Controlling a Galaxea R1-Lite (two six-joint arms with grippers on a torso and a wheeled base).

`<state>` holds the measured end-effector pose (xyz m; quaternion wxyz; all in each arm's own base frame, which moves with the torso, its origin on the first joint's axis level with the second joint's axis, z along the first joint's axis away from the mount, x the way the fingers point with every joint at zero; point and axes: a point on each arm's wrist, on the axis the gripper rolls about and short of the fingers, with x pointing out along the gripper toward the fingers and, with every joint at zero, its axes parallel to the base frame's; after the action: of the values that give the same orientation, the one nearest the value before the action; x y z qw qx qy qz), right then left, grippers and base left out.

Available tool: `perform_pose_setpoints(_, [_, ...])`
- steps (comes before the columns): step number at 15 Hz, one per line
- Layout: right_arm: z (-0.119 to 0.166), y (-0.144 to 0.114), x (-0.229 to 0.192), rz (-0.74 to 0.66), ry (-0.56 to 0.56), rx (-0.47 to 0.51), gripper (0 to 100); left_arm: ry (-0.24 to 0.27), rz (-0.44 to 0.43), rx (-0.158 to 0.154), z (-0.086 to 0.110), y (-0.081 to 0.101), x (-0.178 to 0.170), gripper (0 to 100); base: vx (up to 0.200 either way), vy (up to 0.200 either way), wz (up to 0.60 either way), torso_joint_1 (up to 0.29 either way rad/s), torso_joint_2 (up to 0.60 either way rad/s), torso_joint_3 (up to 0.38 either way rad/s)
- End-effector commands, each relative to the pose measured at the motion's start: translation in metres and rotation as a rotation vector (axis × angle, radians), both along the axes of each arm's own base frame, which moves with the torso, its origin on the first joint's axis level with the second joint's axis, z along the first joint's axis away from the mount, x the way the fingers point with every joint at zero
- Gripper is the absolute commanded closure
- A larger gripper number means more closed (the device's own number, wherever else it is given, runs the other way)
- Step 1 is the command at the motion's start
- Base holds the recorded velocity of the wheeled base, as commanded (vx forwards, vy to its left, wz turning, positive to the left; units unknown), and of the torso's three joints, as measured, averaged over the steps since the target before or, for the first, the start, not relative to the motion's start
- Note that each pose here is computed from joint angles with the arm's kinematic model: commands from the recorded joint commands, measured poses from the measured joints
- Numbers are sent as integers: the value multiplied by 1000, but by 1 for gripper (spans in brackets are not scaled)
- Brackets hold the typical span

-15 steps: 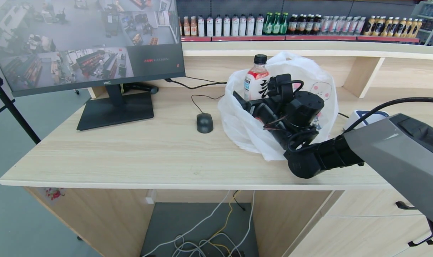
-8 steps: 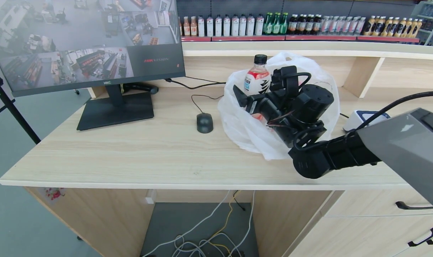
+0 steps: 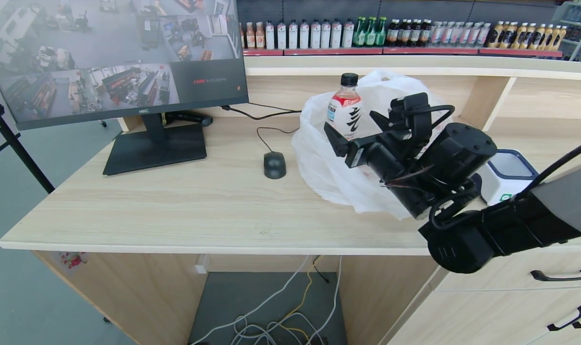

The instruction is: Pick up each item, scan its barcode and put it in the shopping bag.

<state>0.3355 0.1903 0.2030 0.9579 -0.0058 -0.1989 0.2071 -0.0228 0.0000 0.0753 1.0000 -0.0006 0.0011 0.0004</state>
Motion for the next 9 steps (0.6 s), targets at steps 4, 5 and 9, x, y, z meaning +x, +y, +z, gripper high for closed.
perform_pose_setpoints(4, [-8,-10,-78,65,-23,-36,0,-1,1,0,0,0,0,0,0,0,0,0,0,0])
perform_pose_setpoints(5, [-13,-15,-89,69,-1,-60,0,-1,1,0,0,0,0,0,0,0,0,0,0,0])
perform_pose_setpoints(9, [-4,-22,-133,86,15,-22,0,-1,1,0,0,0,0,0,0,0,0,0,0,0])
